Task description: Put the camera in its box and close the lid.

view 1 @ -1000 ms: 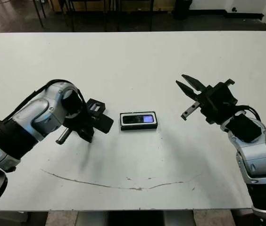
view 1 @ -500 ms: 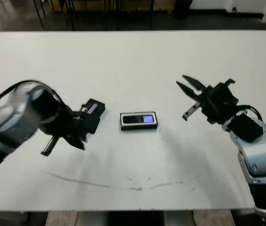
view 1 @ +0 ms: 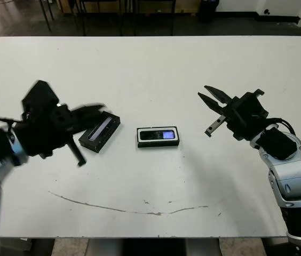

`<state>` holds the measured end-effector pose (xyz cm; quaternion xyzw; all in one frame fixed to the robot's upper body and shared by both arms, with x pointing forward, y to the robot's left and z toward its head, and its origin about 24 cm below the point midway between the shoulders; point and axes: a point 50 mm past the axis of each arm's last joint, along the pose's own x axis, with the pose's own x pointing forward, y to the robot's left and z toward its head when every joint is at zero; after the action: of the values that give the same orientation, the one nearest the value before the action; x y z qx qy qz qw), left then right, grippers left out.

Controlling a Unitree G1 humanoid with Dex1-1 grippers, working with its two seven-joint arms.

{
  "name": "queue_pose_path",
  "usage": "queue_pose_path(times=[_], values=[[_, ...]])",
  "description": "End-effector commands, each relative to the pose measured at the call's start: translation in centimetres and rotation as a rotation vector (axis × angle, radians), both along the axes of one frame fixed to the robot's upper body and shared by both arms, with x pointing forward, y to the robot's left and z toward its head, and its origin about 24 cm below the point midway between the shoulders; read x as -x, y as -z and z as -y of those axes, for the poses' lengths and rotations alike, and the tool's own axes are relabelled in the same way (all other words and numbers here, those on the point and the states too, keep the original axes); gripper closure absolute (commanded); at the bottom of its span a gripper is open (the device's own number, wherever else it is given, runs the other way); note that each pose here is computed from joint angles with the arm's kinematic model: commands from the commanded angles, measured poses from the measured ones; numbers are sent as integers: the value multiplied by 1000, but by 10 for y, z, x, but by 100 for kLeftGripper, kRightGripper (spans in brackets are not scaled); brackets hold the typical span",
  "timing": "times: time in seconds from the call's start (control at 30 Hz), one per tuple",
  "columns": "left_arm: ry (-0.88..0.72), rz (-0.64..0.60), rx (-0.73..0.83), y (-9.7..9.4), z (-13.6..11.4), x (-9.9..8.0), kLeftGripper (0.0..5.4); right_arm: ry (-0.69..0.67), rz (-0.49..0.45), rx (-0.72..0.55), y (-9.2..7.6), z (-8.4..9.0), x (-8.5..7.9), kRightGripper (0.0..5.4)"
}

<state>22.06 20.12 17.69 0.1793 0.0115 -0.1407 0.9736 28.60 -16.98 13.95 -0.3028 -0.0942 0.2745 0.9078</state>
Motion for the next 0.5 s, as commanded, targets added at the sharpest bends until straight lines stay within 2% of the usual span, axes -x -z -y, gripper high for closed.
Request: queue_pose_path(times=[0.03, 0.3, 0.5], values=[[-119, -91, -28, 20, -5, 2, 501, 15, -10, 24, 2, 5, -2, 540], [-30, -276, -68, 45, 9, 0, 311, 21, 9, 13, 0, 4, -4, 540], [16, -389, 42, 52, 13, -11, 168, 20, 4, 7, 2, 4, -3, 540]])
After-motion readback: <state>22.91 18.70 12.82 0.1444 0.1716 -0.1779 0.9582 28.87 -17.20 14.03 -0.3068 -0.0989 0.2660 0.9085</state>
